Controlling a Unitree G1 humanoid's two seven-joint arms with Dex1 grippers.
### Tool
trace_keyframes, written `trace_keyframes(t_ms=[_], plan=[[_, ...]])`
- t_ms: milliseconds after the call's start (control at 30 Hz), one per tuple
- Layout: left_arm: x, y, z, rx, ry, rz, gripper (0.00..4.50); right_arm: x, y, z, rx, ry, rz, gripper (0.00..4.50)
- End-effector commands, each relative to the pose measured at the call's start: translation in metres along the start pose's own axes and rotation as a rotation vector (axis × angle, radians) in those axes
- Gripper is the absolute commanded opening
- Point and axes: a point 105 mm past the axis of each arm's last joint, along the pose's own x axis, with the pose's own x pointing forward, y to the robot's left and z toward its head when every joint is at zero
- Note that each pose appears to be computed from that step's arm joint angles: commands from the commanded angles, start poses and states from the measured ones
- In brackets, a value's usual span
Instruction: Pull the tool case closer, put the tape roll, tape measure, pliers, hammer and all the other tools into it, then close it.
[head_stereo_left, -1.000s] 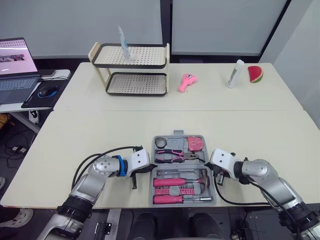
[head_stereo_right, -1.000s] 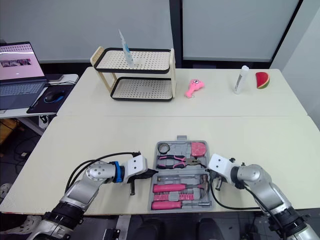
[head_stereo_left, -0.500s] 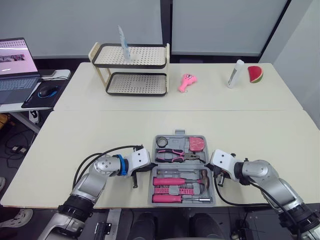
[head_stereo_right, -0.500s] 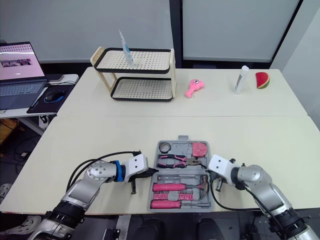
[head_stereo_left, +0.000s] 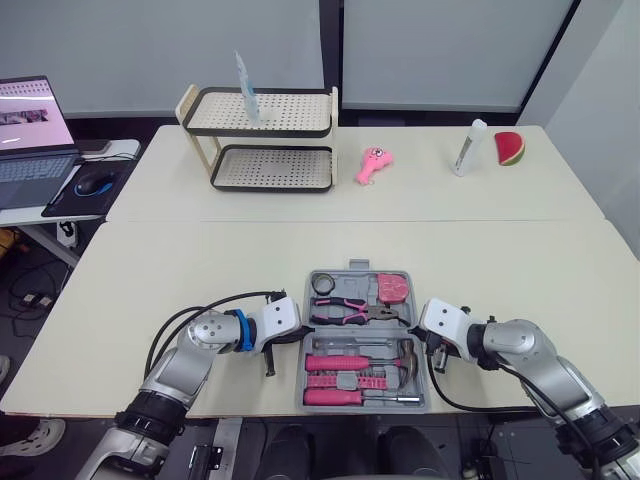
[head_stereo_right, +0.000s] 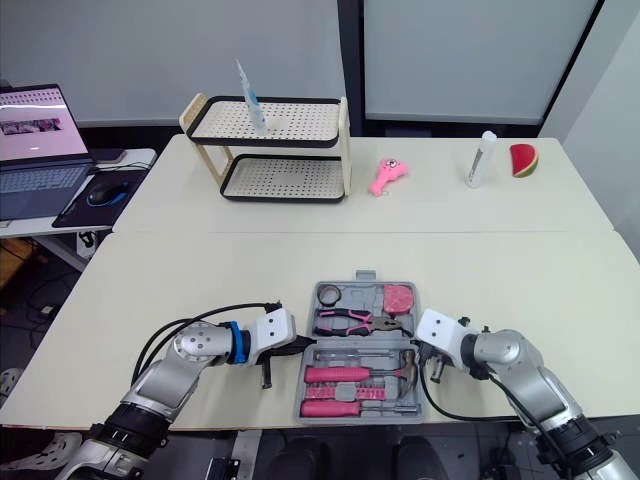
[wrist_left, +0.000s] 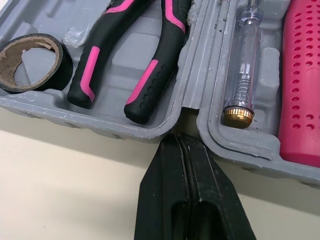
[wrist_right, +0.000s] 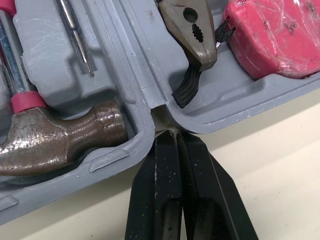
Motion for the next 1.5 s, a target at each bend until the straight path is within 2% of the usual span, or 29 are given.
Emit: trace_keyframes(t_ms=[33,233,500,567,633,733,900,1200,1500], plan=[[0.007,-0.006,0.017,0.04,-0.059,-0.032,0.0,0.005,0.006,0.024,-0.046,-0.08,0.039,0.01],[-0.001,0.0,0.008,0.03,-0.03,0.002,0.0,-0.001,0.003,0.019,-0.046,-0.062,0.021,0.01],[-0.042,0.018,-0.011,-0.041,0.011,0.124,0.0,-0.031,-0.014,0.002,0.0,-0.007,-0.075,0.01],[-0.053,0.022,-0.009,-0.03,0.0,0.145,0.0,-0.043,-0.015,-0.001,0.004,-0.006,-0.106,0.01],[-0.058,0.02,0.006,-0.011,-0.057,0.126,0.0,-0.052,-0.016,-0.002,0.001,-0.014,-0.131,0.01],[-0.048,-0.019,0.043,0.058,-0.154,-0.102,0.0,-0.059,-0.011,0.007,0.026,-0.097,-0.152,0.01],[-0.028,-0.059,0.061,0.099,-0.18,-0.314,0.0,-0.058,0.003,0.011,0.064,-0.124,-0.127,0.01],[0.007,-0.067,0.044,0.15,-0.116,-0.352,0.0,-0.057,0.006,0.008,0.124,-0.096,-0.13,0.01],[0.025,-0.069,0.031,0.174,-0.078,-0.351,0.0,-0.058,0.004,0.006,0.131,-0.082,-0.144,0.01]])
